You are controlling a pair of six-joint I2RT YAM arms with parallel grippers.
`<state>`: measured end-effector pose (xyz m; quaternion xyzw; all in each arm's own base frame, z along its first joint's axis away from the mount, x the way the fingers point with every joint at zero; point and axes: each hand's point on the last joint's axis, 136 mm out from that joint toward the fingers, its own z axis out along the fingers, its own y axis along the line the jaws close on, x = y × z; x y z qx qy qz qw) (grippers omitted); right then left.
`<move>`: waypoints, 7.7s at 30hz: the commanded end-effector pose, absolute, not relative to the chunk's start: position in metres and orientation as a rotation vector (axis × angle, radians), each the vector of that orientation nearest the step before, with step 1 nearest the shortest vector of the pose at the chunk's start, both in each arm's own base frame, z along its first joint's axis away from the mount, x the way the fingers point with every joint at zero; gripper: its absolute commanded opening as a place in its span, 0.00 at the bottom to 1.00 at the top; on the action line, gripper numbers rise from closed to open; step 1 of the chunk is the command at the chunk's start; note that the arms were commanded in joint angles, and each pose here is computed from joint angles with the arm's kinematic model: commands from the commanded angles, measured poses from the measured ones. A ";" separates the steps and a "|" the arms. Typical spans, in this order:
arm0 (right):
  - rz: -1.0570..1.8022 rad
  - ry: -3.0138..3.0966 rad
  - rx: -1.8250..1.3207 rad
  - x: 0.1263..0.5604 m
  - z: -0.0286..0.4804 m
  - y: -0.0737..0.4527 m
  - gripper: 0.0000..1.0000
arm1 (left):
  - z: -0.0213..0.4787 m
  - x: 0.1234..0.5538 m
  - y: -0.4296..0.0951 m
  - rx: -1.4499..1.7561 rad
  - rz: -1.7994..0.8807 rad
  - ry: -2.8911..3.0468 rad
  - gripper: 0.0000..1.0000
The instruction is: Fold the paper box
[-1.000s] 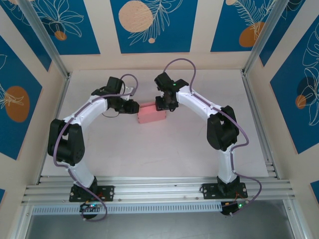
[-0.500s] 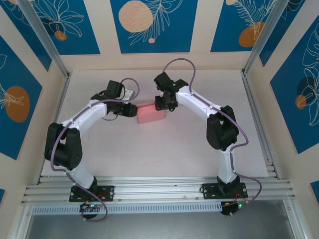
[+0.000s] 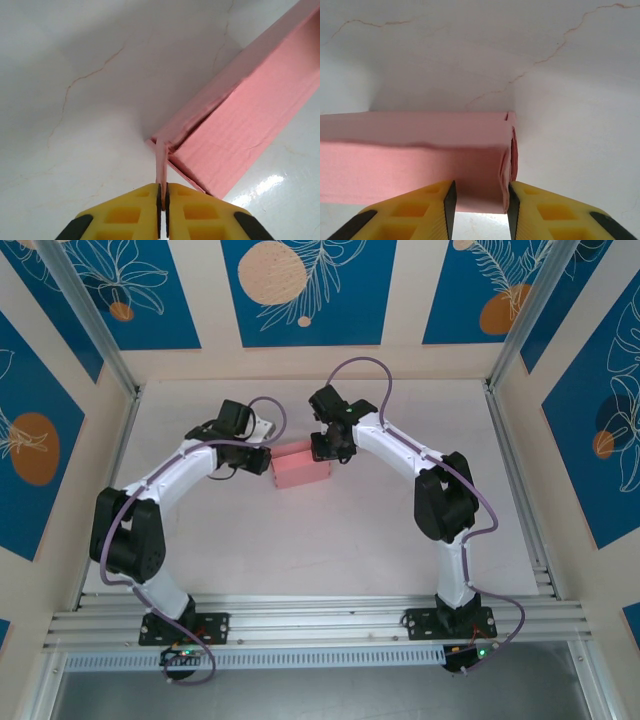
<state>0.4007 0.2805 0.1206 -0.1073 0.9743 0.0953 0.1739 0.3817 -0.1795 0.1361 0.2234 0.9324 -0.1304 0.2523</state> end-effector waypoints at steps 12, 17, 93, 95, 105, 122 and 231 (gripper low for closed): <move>0.258 2.845 -0.371 0.386 0.090 0.288 0.31 | 0.153 0.375 -0.204 0.551 -0.555 2.585 0.10; 0.259 2.849 -0.374 0.385 0.087 0.290 0.30 | 0.148 0.373 -0.210 0.520 -0.615 2.594 0.11; 0.547 2.660 -0.081 0.436 0.184 0.285 0.61 | 0.093 0.361 -0.185 0.426 -0.479 2.702 0.00; 0.535 2.674 -0.081 0.441 0.180 0.287 0.61 | 0.093 0.361 -0.186 0.425 -0.481 2.700 0.00; 0.515 2.758 -0.081 0.438 0.143 0.291 0.52 | 0.092 0.362 -0.186 0.423 -0.481 2.697 0.00; 0.560 2.765 0.014 0.418 0.109 0.285 0.44 | 0.100 0.357 -0.197 0.406 -0.588 2.650 0.37; 0.580 2.648 -0.184 0.419 0.146 0.280 0.63 | 0.107 0.399 -0.237 0.520 -0.356 2.353 0.77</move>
